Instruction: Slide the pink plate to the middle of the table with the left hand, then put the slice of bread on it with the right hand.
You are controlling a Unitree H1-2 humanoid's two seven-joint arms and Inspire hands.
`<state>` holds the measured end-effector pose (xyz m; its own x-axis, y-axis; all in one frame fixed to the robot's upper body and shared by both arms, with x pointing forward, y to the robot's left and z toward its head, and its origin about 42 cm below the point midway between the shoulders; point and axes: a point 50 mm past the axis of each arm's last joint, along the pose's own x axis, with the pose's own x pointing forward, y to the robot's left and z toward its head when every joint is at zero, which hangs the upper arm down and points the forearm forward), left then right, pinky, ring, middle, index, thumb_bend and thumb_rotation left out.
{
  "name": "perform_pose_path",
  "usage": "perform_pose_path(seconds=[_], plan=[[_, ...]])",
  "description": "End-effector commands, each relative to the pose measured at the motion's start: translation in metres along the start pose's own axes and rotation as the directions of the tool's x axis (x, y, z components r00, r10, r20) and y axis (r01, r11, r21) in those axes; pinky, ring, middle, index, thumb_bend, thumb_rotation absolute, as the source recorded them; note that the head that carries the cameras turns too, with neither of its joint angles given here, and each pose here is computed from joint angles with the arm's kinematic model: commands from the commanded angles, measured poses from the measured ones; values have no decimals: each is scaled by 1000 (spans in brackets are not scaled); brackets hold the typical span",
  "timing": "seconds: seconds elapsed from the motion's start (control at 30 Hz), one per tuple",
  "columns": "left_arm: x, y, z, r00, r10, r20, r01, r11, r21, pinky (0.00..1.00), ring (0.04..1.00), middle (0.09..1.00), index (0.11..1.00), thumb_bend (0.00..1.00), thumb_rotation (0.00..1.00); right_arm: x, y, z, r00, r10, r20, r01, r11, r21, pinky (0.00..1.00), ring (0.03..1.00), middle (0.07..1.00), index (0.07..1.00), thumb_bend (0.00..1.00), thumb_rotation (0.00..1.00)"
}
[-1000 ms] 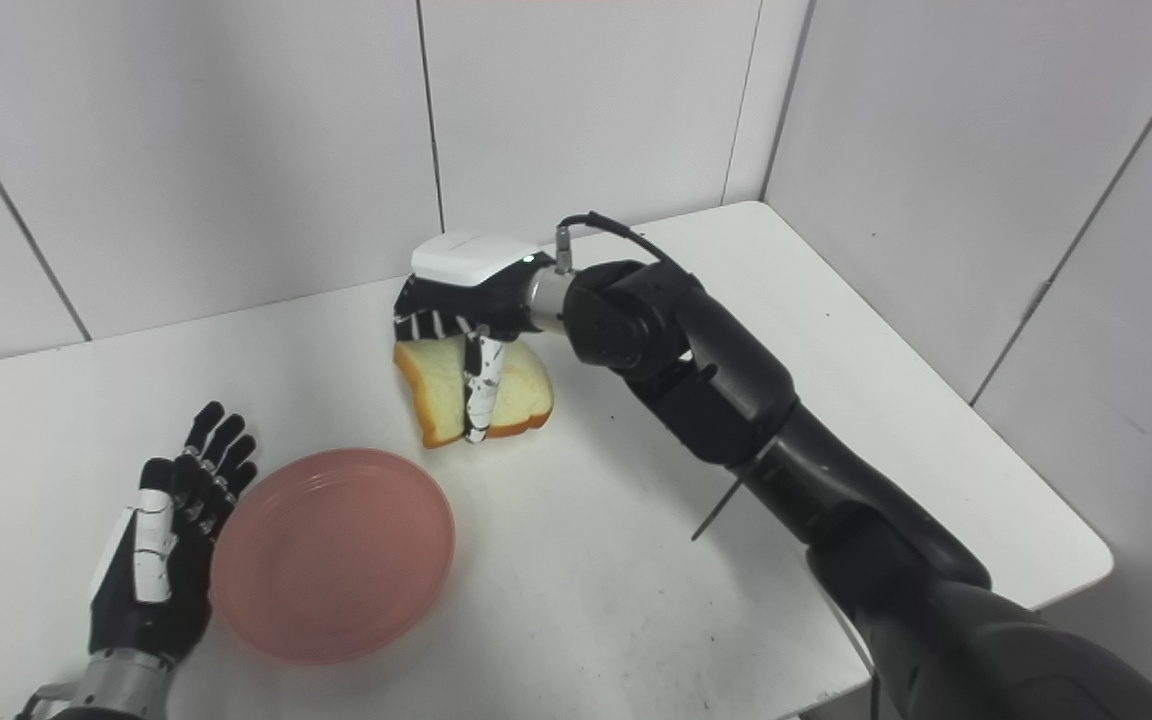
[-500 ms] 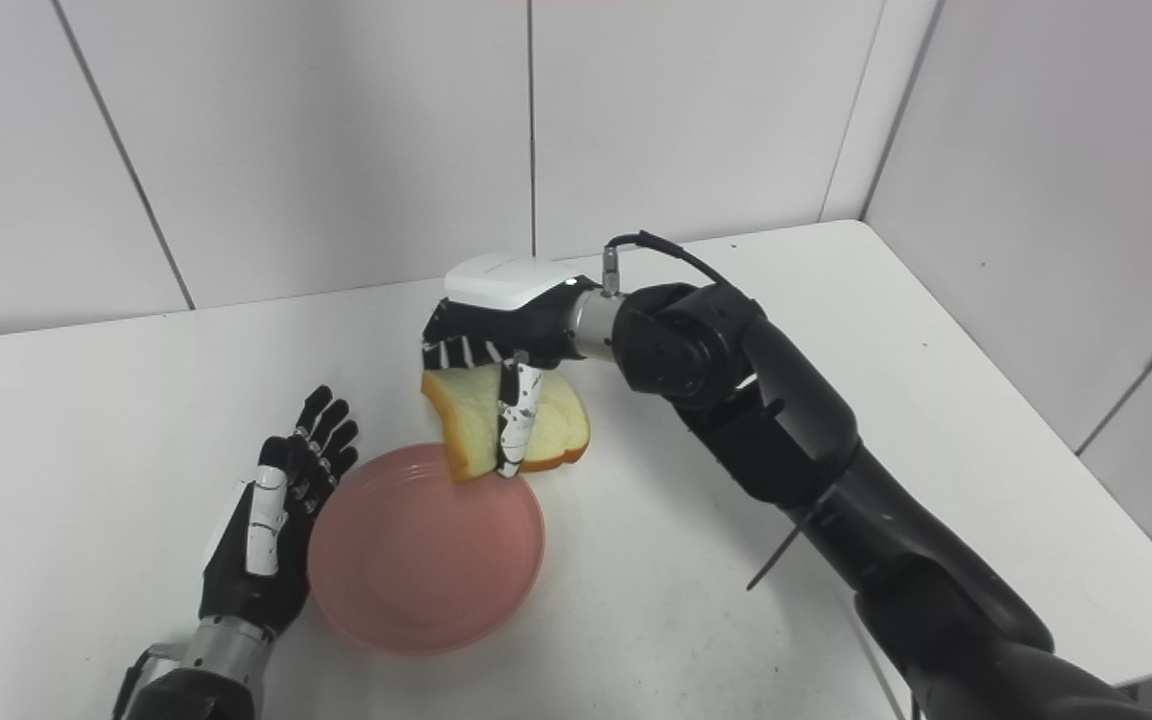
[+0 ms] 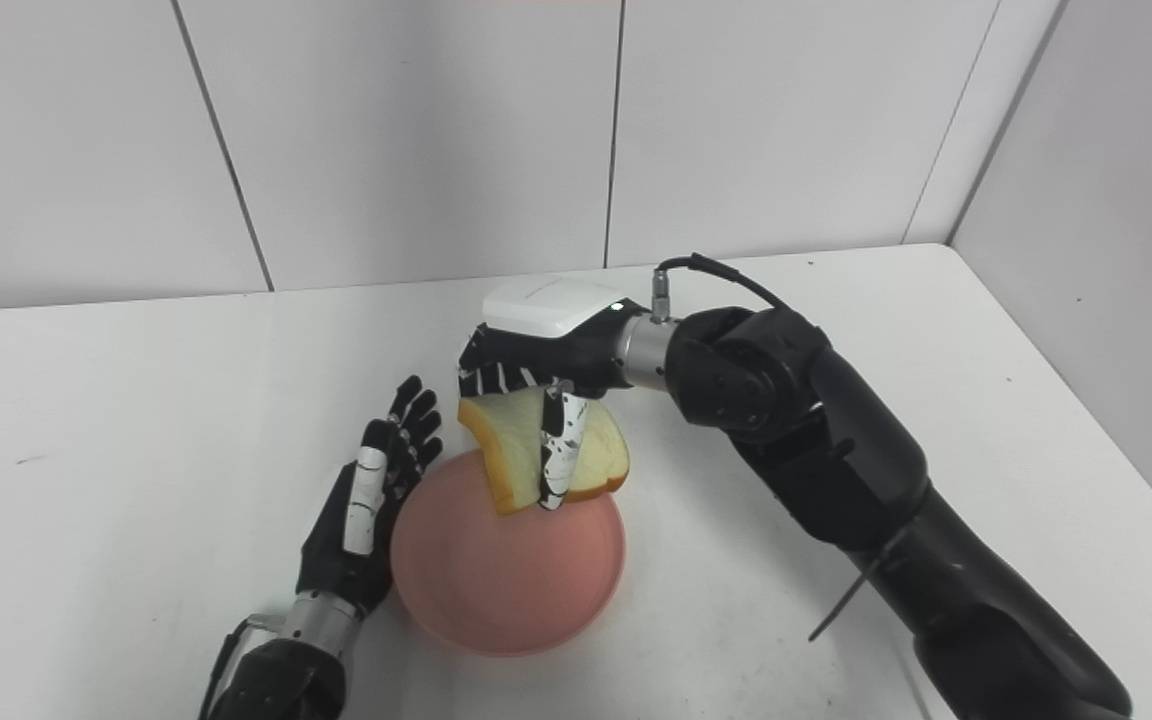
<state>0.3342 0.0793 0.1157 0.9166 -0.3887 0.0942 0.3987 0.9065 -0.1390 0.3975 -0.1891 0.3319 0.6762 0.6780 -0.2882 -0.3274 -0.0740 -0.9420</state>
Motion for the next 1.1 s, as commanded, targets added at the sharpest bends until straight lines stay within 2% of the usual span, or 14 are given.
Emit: perform_pose_path(seconds=[0.0,0.33,0.63,1.07], plan=[[-5,-7,-14,999,7,-43,-8,1000,-13,1000,1000,1000,991,771,1000,-6,-16,5,999,-38,31,40,998,-45,384,457,500,475,529,0],[2,-17,-11,999,39,-34,-39,999,-9,1000,1000,1000,991,766,1000,2,5,1,994,9,112,-2,998,-66,378,445,497,478,529,0],[7,-19,-7,998,50,-25,-50,999,2,1000,1000,1000,993,774,1000,-1,14,-2,992,37,123,-26,996,-87,420,477,507,469,528,0],[9,-22,1,998,58,-12,-59,998,-10,1000,999,992,979,780,1000,0,35,-2,989,95,110,-88,994,-68,381,446,472,503,529,0]])
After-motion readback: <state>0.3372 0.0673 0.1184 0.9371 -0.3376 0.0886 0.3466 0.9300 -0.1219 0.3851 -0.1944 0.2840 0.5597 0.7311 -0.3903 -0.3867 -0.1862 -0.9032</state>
